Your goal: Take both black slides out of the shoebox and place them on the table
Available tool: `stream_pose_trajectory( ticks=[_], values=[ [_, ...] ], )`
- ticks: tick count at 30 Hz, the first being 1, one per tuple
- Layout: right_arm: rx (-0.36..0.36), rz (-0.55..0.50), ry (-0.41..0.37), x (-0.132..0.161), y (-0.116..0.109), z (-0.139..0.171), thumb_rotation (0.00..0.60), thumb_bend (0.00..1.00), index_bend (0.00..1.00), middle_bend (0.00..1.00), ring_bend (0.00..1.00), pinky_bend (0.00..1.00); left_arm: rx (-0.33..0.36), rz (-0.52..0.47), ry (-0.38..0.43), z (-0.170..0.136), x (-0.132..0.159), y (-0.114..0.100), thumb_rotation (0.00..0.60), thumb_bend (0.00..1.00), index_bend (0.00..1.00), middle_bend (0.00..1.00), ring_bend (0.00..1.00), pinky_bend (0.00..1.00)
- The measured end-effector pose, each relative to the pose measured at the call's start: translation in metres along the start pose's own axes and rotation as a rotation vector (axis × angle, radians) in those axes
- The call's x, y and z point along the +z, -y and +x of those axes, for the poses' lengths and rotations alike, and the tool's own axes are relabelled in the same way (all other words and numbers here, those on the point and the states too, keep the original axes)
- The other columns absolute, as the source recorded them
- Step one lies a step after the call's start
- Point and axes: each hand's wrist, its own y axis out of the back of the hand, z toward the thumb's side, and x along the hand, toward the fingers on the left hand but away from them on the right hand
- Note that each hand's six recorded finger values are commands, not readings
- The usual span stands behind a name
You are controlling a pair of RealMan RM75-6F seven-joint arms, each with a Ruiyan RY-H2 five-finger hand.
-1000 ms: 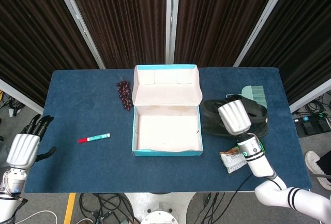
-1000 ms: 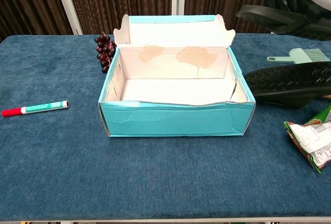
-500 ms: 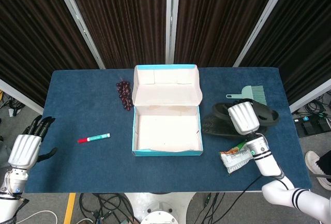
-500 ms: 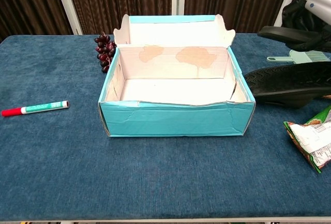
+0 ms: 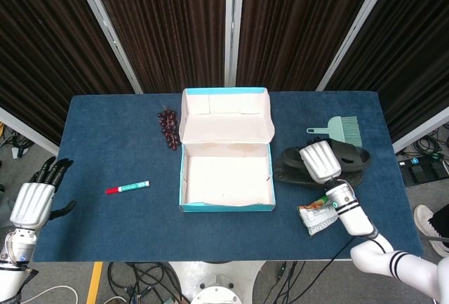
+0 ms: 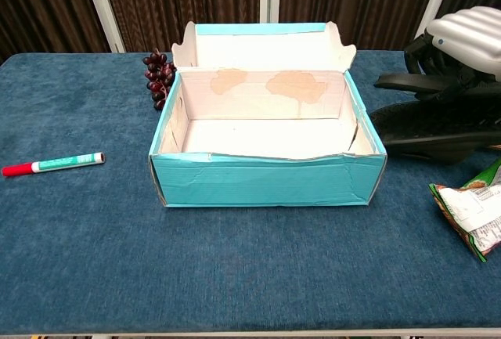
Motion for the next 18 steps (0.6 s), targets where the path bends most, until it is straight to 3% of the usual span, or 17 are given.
stream_pose_trajectory(
  ticks=[2, 10, 18],
  values=[
    [0.013, -0.007, 0.000, -0.001, -0.001, 0.000, 0.600, 0.03, 0.44, 0.48, 0.28, 0.24, 0.002, -0.001, 0.001, 0.000, 0.000, 0.000, 0.600, 0.19, 0.09, 0.11, 0.03, 0.29],
    [0.070, -0.036, 0.027, -0.007, -0.002, 0.004, 0.600, 0.00, 0.23, 0.34, 0.13, 0.14, 0.004, -0.001, 0.008, 0.000, 0.003, -0.001, 0.600, 0.19, 0.09, 0.11, 0.03, 0.29],
    [0.063, -0.059, 0.037, -0.008, -0.012, 0.006, 0.600, 0.00, 0.18, 0.32, 0.11, 0.13, 0.005, 0.000, 0.012, 0.002, 0.005, -0.002, 0.600, 0.19, 0.09, 0.11, 0.03, 0.29]
  ],
)
